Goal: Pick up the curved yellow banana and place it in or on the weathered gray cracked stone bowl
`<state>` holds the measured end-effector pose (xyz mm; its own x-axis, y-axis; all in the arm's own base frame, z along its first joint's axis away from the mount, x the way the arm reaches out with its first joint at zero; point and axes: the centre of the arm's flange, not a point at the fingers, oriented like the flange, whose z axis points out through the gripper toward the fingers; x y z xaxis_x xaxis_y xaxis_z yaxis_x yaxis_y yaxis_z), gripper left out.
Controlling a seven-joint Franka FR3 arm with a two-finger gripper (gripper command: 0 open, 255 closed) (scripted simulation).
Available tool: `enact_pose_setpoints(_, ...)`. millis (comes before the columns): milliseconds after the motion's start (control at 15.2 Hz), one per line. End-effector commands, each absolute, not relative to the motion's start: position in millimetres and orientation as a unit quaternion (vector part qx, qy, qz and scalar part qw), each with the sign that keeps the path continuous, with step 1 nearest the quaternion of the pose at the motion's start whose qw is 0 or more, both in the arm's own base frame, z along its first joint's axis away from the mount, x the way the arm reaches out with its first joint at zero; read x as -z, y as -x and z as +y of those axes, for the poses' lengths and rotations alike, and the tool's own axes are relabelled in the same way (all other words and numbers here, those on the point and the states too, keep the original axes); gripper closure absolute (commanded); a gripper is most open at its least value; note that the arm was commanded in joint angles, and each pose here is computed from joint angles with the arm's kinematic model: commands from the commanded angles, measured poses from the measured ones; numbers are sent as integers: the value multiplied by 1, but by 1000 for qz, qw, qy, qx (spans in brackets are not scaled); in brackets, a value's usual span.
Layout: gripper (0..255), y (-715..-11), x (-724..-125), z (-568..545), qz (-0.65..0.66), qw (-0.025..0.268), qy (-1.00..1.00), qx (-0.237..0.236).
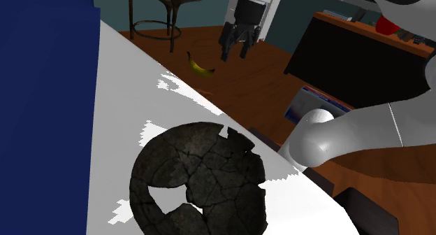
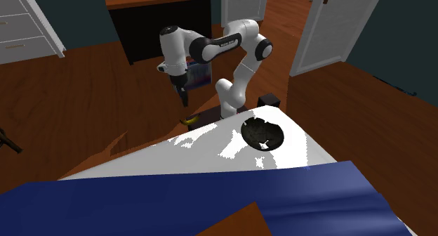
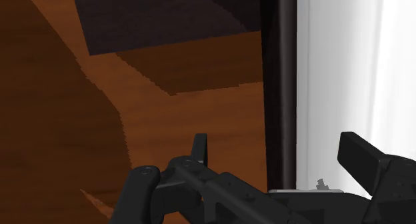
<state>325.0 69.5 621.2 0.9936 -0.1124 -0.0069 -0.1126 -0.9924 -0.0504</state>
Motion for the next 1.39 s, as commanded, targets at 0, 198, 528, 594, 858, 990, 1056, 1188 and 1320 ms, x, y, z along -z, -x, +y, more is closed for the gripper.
enact_pose_setpoints(0,0,-329,-627,99,46,18,999,5)
enact_pose_setpoints(198,0,-338,-634,140,30,6,999,15)
enact_pose_setpoints(528,0,-351,-643,209,4,-14,999,32)
enact_pose_setpoints(594,0,-352,-645,220,0,-17,999,35)
enact_pose_setpoints(858,0,-354,-624,219,0,-17,999,35)
enact_pose_setpoints(990,0,-355,-613,219,0,-17,999,35)
enact_pose_setpoints(1056,0,-355,-608,219,0,-17,999,35)
enact_pose_setpoints(1188,0,-355,-605,219,0,-17,999,35)
enact_pose_setpoints(1320,0,-355,-605,219,0,-17,999,35)
